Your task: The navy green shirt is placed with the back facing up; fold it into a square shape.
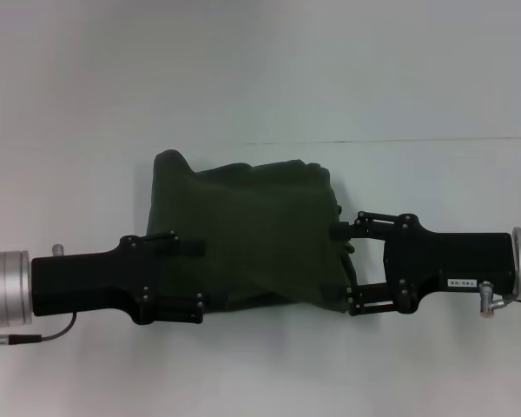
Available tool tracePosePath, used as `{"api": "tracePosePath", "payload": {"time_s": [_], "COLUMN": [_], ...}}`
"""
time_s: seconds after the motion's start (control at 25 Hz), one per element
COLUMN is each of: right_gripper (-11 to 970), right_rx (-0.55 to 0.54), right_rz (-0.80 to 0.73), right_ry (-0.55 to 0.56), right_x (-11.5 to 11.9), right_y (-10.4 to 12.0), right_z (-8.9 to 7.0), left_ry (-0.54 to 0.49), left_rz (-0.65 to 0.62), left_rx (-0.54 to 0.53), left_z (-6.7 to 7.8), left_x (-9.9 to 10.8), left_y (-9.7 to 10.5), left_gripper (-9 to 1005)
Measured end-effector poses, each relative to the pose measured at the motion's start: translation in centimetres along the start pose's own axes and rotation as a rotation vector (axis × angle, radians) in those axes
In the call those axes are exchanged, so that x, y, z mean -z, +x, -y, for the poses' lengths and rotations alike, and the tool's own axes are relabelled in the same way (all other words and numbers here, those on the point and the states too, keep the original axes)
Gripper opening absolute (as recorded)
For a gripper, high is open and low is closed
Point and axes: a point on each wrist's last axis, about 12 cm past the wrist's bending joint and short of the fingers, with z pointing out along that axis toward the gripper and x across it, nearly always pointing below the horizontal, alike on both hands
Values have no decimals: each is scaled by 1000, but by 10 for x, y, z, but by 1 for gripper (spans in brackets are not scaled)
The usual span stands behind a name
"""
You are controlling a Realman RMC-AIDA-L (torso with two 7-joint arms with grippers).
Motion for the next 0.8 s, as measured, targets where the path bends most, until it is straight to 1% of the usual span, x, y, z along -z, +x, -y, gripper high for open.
{"api": "tracePosePath", "payload": {"time_s": [0.8], "right_gripper": [899], "right_rx": [-2], "right_rz": [-1], "right_ry": [-2], "right_x": [0], "right_y": [2], "right_z": [-2], "left_ry": [7], "left_rz": [-5], "left_rx": [-1], "left_z": [1], "left_x": [-2], "left_y": [0], "left_gripper": [950]}}
